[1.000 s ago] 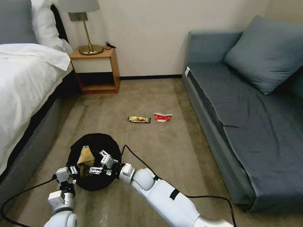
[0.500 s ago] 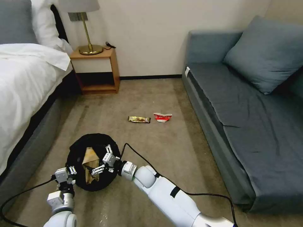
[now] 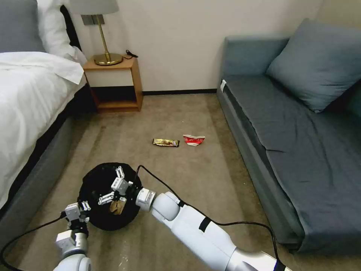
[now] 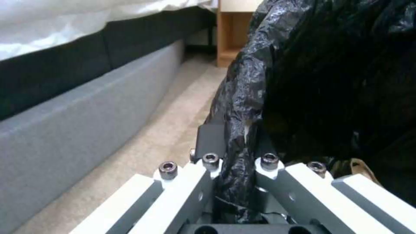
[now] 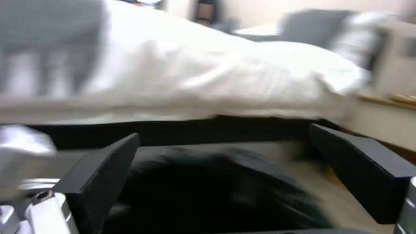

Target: Pick up the trash bin, then pick up the garbage on the floor and place it into the trash bin.

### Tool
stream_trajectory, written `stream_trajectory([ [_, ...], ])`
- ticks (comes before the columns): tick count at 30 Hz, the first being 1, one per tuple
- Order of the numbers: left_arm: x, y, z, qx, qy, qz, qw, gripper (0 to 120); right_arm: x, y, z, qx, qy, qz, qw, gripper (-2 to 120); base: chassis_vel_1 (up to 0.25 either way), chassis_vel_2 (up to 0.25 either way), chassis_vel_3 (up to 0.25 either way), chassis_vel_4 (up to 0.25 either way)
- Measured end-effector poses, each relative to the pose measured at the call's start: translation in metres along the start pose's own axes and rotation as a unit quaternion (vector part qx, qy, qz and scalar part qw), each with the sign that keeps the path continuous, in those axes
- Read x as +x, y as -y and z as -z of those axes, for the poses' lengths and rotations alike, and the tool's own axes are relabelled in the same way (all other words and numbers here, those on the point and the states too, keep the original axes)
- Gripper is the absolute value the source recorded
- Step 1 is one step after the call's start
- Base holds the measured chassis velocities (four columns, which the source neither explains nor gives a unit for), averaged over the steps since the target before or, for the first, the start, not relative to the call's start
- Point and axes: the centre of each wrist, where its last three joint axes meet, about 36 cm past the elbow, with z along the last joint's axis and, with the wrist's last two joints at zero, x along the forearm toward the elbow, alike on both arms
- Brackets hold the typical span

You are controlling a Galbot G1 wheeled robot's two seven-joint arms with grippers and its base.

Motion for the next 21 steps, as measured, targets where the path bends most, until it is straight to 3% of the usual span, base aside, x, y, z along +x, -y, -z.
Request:
stream_trajectory([
  [5, -0.003, -0.007, 0.003, 0.006, 0.004, 0.011, 0.9999, 3, 0.010, 0.010, 0.002, -0.011, -0.024, -0.097, 0.995, 100, 0.000, 0.000, 0.000, 0.000],
  [8, -0.006, -0.009, 0.011, 0.020, 0.014, 0.022, 0.9995, 3, 0.029, 0.032, 0.002, -0.055, -0.079, -0.208, 0.973, 100, 0.000, 0.000, 0.000, 0.000],
  [12, -0.008, -0.009, 0.015, 0.025, 0.019, 0.027, 0.9992, 3, 0.047, 0.049, -0.003, -0.084, -0.119, -0.264, 0.953, 100, 0.000, 0.000, 0.000, 0.000],
  [14, -0.008, -0.009, 0.015, 0.025, 0.019, 0.027, 0.9992, 3, 0.047, 0.049, -0.003, -0.084, -0.119, -0.264, 0.953, 100, 0.000, 0.000, 0.000, 0.000],
  [18, -0.007, -0.011, 0.012, 0.022, 0.023, 0.033, 0.9989, 3, 0.080, 0.067, -0.016, -0.105, -0.166, -0.316, 0.928, 100, 0.000, 0.000, 0.000, 0.000],
  [21, -0.007, -0.013, 0.012, 0.022, 0.025, 0.037, 0.9988, 3, 0.094, 0.069, -0.023, -0.114, -0.177, -0.326, 0.922, 100, 0.000, 0.000, 0.000, 0.000],
])
